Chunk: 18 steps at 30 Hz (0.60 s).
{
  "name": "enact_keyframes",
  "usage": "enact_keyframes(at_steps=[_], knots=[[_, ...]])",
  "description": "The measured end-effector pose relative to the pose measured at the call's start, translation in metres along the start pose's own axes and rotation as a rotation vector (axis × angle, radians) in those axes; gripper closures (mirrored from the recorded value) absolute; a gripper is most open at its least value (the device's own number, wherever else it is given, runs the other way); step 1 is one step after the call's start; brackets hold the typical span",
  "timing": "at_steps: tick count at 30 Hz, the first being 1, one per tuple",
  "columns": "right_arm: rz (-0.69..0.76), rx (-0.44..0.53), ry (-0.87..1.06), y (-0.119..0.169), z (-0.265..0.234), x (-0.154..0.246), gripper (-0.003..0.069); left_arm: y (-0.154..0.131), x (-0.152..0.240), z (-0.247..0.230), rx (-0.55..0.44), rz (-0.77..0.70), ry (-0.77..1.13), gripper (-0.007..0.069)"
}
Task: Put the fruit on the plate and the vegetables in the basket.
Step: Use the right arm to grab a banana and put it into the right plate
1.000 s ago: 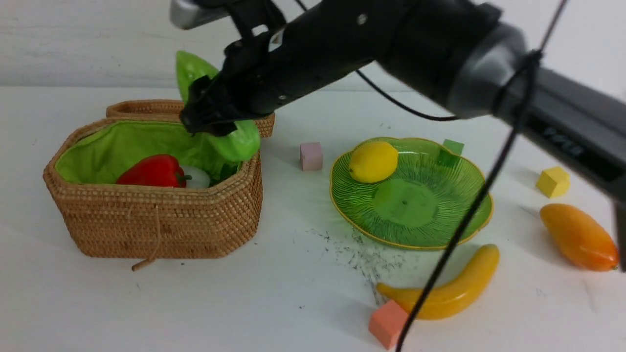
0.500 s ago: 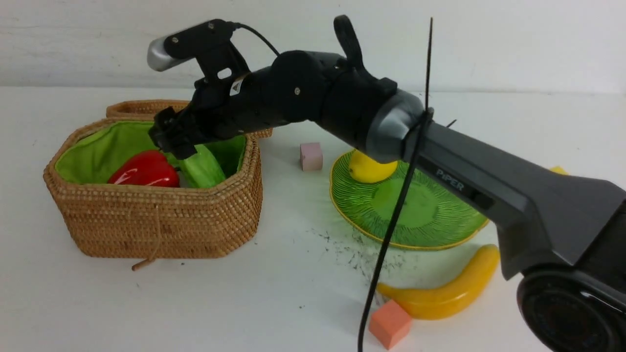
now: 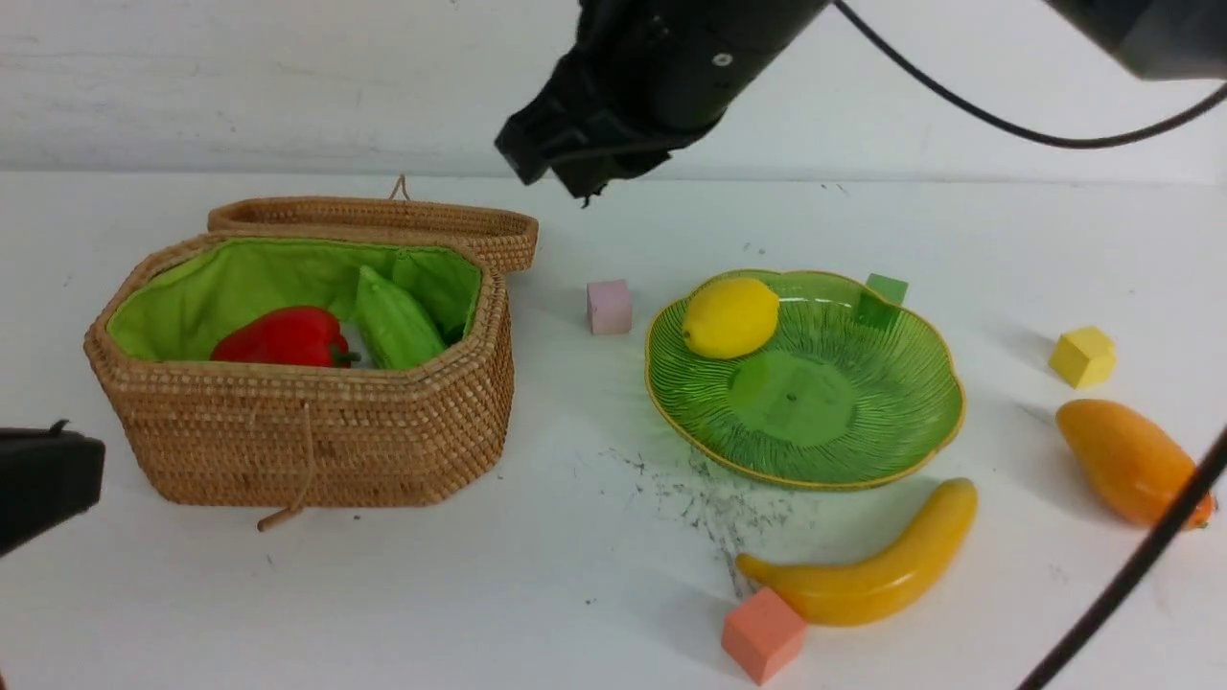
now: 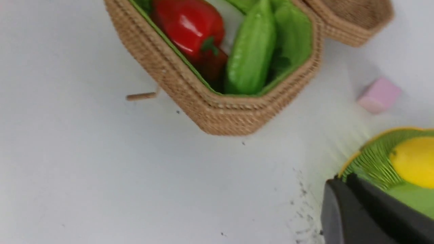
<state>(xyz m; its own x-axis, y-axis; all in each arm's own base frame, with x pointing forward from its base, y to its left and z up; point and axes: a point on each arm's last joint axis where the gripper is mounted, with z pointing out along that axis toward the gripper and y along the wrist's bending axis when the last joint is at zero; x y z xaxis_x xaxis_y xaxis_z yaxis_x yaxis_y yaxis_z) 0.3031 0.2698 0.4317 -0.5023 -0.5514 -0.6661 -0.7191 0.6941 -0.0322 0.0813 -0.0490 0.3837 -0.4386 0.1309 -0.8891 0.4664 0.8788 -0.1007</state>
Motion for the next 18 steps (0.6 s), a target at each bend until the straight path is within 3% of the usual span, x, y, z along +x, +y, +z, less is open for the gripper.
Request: enact_keyframes(at_steps=[4,7,12,15,18], knots=[[0.092,0.079,0.071,-0.009,-0.011,0.025,0.0674,-0.004,0.0,0.0,0.047,0.042,-0.003,0.0638],[0.237,0.156,0.162,-0.031,-0.023,0.065,0.0671,-0.007,0.0,0.0,0.076,0.054,-0.003,0.0638],[0.645,0.315,0.396,-0.079,-0.013,0.175,0.0637,-0.009,0.0,0.0,0.094,0.058,-0.003,0.0638],[0.911,0.328,0.39,-0.097,0.004,0.217,0.0571,-0.009,0.0,0.0,0.094,0.058,-0.003,0.0638],[1.107,0.287,0.359,-0.106,0.03,0.252,0.0418,-0.009,0.0,0.0,0.096,0.056,-0.008,0.0636]])
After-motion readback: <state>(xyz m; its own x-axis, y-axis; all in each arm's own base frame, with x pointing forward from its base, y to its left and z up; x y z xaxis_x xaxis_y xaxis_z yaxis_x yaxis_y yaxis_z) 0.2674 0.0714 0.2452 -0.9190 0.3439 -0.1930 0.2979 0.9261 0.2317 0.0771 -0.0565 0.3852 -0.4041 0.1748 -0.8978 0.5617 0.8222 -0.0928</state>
